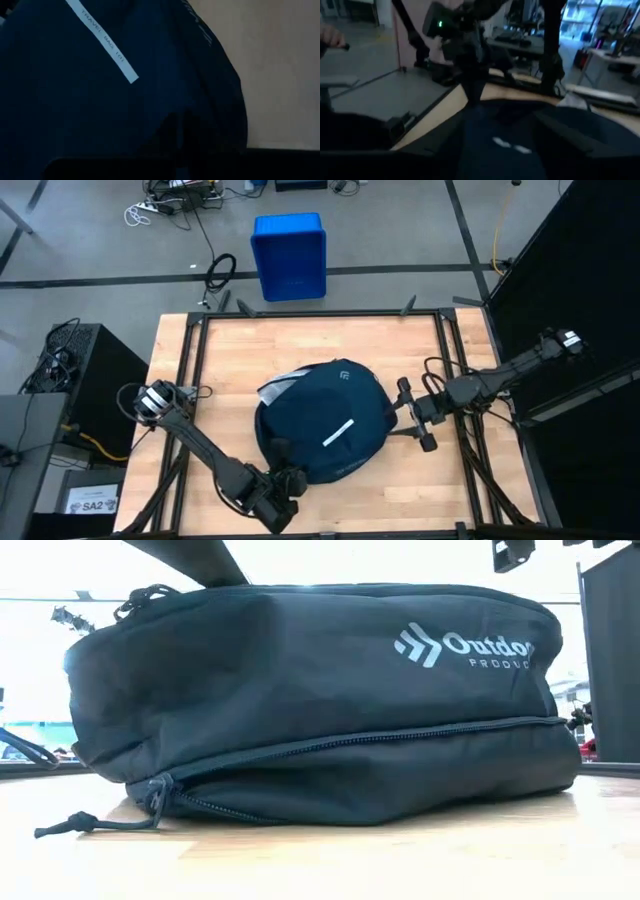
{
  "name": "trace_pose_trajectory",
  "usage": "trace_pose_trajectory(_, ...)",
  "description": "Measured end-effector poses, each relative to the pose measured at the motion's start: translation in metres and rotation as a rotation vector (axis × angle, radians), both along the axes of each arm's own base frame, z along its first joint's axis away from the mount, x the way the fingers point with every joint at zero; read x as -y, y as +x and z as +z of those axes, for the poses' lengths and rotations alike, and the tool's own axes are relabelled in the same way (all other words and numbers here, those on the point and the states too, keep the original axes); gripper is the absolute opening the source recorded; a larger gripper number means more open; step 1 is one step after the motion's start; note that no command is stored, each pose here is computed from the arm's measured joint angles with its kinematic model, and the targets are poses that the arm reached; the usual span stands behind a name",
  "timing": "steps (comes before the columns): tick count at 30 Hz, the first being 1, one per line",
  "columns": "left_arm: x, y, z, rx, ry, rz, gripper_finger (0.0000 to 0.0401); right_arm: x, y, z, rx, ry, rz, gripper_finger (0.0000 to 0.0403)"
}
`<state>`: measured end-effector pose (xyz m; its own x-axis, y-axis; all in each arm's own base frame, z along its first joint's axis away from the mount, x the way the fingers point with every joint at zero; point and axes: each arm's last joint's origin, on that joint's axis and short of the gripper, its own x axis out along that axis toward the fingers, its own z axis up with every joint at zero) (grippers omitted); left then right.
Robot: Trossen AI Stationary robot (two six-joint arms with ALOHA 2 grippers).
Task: Unpack backpack
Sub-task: Close the dark blue backpack
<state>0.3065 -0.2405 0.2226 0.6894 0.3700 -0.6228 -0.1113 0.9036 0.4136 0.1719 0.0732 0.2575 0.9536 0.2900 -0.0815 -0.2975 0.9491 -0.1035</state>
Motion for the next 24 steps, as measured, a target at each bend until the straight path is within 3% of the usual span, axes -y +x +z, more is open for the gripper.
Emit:
trace_pose_trajectory(9, -0.012, 0.008, 0.000, -0.017, 0.036, 0.022, 0.0000, -0.028, 0.047, -0.018, 0.082, -0.043, 0.057, 0.0269)
trace_pose_trajectory(13, -0.016, 0.010, 0.000, -0.028, 0.061, 0.016, 0.0000, -0.054, 0.081, -0.025, 0.001, -0.109, 0.076, 0.0271)
trace_pose_trajectory(19, -0.023, 0.013, -0.001, -0.051, 0.083, 0.025, 0.0000, -0.096, 0.131, -0.041, -0.235, -0.348, -0.014, 0.0259)
trace_pose_trajectory(24, -0.023, 0.013, -0.001, -0.049, 0.079, 0.028, 0.0000, -0.116, 0.158, -0.045, -0.381, -0.366, -0.104, 0.0246)
